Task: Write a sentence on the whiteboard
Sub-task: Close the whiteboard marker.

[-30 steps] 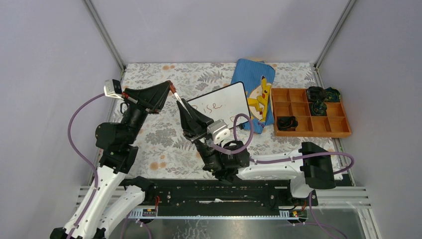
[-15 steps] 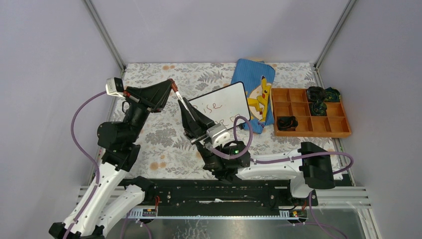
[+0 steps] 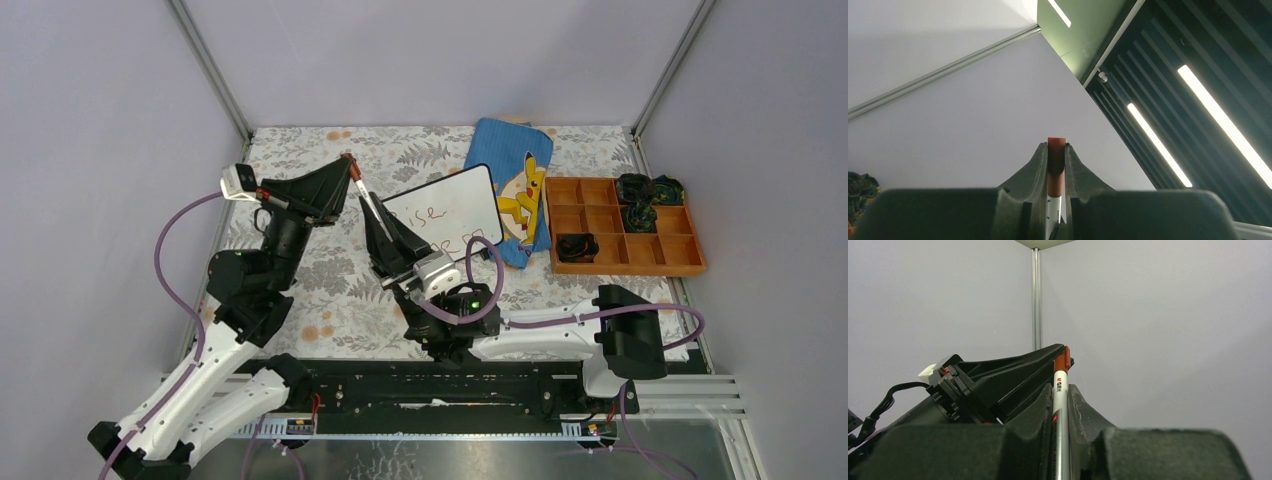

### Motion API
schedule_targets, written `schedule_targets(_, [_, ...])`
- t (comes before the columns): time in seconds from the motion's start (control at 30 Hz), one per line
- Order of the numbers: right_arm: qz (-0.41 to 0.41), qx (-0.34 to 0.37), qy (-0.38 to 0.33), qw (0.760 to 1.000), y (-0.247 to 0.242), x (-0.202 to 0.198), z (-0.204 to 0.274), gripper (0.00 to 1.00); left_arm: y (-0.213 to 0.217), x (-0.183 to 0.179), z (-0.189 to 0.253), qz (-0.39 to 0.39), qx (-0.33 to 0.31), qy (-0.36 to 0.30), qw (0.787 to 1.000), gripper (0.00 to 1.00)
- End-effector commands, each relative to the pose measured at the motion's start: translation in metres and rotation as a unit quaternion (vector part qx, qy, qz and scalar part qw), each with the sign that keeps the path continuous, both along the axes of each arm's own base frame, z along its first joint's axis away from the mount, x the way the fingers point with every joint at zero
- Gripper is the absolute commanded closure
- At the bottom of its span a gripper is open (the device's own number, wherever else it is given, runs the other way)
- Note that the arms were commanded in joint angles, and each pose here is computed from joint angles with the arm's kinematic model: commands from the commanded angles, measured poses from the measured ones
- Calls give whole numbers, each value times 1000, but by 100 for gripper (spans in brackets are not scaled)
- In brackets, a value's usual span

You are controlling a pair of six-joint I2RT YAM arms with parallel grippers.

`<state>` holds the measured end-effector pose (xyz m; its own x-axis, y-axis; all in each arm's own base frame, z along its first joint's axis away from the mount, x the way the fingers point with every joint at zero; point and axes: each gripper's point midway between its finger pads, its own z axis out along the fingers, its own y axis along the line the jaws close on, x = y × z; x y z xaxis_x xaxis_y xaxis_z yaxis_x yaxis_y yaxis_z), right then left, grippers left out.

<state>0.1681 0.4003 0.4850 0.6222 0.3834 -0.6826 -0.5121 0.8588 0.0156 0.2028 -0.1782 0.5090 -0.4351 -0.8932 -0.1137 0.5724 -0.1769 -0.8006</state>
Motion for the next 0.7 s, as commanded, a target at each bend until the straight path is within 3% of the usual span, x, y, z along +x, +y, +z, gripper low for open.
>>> schedule_targets(0.0, [-19, 63, -22, 998, -24, 18, 30, 100, -53, -52, -28, -144, 78, -35, 986, 100])
schedule_targets(0.4, [-26, 67, -22, 997, -23, 26, 33, 100, -83, -65, -55, -172, 93, -4, 981, 100])
schedule_targets(0.67, [-17, 61, -23, 998, -26, 23, 32, 100, -71, -64, -51, -139, 95, -12, 986, 100])
